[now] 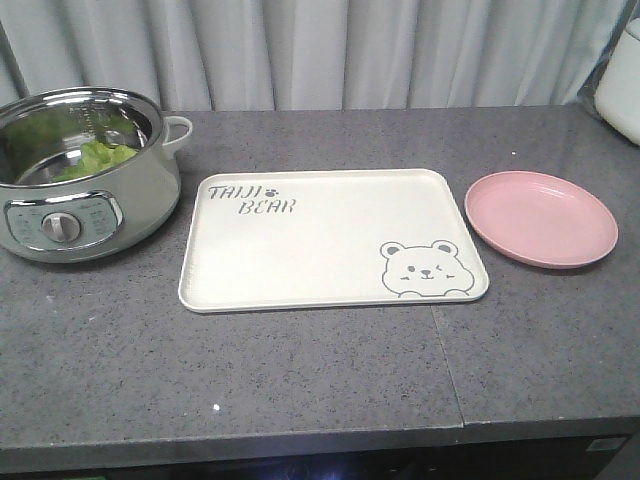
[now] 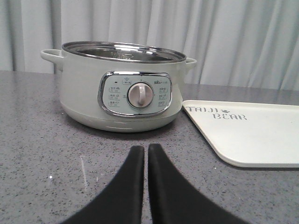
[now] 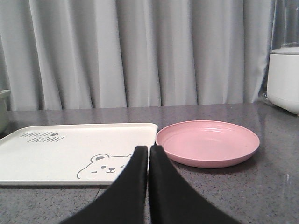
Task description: Transfer vegetables to tray and serve
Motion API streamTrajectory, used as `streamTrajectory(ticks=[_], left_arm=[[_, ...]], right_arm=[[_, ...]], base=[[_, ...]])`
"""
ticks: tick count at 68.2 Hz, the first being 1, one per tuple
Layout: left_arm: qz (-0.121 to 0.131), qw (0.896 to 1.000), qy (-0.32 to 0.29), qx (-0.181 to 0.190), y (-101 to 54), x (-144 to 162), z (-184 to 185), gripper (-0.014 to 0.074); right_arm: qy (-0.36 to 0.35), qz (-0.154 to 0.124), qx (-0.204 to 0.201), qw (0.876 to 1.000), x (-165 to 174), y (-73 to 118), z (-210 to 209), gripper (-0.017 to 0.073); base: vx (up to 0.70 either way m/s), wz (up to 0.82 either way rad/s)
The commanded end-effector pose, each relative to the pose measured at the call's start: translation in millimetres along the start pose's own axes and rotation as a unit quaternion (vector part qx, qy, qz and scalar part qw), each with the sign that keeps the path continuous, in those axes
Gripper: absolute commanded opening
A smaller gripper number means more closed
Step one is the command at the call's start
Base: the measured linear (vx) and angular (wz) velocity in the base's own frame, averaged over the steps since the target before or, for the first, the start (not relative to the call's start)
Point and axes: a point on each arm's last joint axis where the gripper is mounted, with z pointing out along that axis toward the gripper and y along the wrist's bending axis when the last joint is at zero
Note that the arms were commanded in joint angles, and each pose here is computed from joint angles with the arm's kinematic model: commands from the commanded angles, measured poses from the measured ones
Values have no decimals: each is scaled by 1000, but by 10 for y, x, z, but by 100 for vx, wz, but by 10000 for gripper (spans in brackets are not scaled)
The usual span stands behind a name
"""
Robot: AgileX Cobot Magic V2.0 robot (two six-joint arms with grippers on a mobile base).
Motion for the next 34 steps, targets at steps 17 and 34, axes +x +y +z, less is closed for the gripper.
streamTrajectory(ticks=[17,34], left_arm=[[-8,999,-29,13,-15,8,-3,-6],[-8,999,-29,13,-15,8,-3,-6]], right_arm=[[-33,-4,-8,999,-22,14,-4,-3],[-33,-4,-8,999,-22,14,-4,-3]], base=[[2,-1],[1,0]])
